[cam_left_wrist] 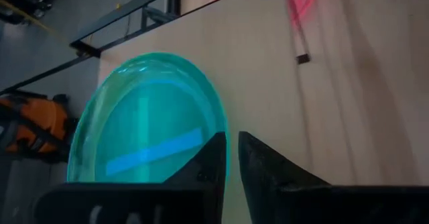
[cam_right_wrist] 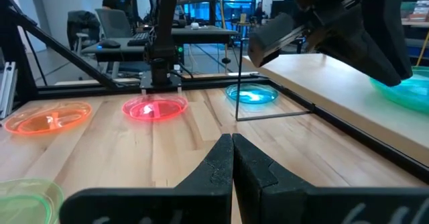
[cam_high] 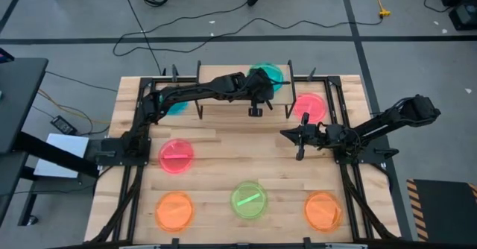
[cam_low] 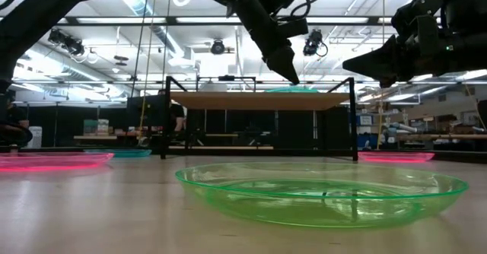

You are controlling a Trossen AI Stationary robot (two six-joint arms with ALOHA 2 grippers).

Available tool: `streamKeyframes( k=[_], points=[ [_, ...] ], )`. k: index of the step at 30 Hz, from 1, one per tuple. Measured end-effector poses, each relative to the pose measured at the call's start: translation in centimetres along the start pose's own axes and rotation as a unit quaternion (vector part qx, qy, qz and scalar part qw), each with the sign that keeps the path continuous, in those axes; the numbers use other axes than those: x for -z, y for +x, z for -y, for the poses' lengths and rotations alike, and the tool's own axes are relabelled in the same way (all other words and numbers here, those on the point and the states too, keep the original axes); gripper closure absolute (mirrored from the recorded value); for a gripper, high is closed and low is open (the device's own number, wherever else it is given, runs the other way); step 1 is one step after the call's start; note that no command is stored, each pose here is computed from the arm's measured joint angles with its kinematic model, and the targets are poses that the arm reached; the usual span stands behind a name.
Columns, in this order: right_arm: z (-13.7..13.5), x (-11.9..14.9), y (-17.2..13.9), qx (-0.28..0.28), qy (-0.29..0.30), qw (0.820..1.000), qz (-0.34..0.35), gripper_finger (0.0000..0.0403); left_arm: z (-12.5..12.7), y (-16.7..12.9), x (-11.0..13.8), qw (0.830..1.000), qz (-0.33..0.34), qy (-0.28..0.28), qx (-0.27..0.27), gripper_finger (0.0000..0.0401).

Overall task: Place and stack plates onto a shelf
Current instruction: Stack the bottom blue plate on top of the green plate on the shelf, then stack the green plate on top of the blue plate on the shelf

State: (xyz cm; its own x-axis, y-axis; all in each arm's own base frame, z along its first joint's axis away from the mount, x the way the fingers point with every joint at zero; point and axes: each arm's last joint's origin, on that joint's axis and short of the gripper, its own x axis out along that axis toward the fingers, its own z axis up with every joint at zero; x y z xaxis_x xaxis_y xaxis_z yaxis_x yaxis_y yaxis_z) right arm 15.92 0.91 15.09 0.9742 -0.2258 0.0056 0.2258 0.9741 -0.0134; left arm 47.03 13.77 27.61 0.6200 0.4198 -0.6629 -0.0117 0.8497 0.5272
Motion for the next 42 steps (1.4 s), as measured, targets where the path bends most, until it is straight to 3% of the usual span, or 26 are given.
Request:
streamKeyframes(
  k=[8, 13, 17, 22, 33, 37, 42],
  points=[
    [0.0, 0.0, 0.0, 0.000, 0.002, 1.000, 0.000, 0.0395, -0.7, -1.9, -0.6, 1.000, 0.001, -0.003, -0.031, 0.0334],
    [0.0, 0.0, 0.0, 0.000, -0.003, 1.000, 0.001, 0.0395, -0.7, -3.7, -1.3, 0.998, 0.050, -0.040, 0.028, 0.0379],
    [0.0, -0.3, 0.0, 0.000, -0.002, 1.000, 0.013, 0.0395, 0.7, -4.2, -2.1, 0.996, 0.066, -0.044, 0.049, 0.0393],
    [-0.1, -0.3, 0.0, -0.019, -0.016, 1.000, 0.015, 0.0395, 4.3, -3.9, -2.2, 0.991, 0.114, -0.058, 0.045, 0.0397],
    [-0.5, -0.6, 0.7, -0.036, -0.006, 0.999, -0.005, 0.0395, 14.0, -7.7, 4.0, 0.961, 0.239, -0.139, -0.011, 0.0395],
    [-1.7, -1.8, 2.3, -0.054, -0.027, 0.996, -0.060, 0.0395, 17.4, -9.1, 7.2, 0.949, 0.274, -0.152, -0.024, 0.0395],
    [-4.0, -4.1, 4.3, -0.074, -0.058, 0.988, -0.124, 0.0395, 19.9, -10.7, 10.6, 0.935, 0.300, -0.187, -0.040, 0.0394]
  ],
)
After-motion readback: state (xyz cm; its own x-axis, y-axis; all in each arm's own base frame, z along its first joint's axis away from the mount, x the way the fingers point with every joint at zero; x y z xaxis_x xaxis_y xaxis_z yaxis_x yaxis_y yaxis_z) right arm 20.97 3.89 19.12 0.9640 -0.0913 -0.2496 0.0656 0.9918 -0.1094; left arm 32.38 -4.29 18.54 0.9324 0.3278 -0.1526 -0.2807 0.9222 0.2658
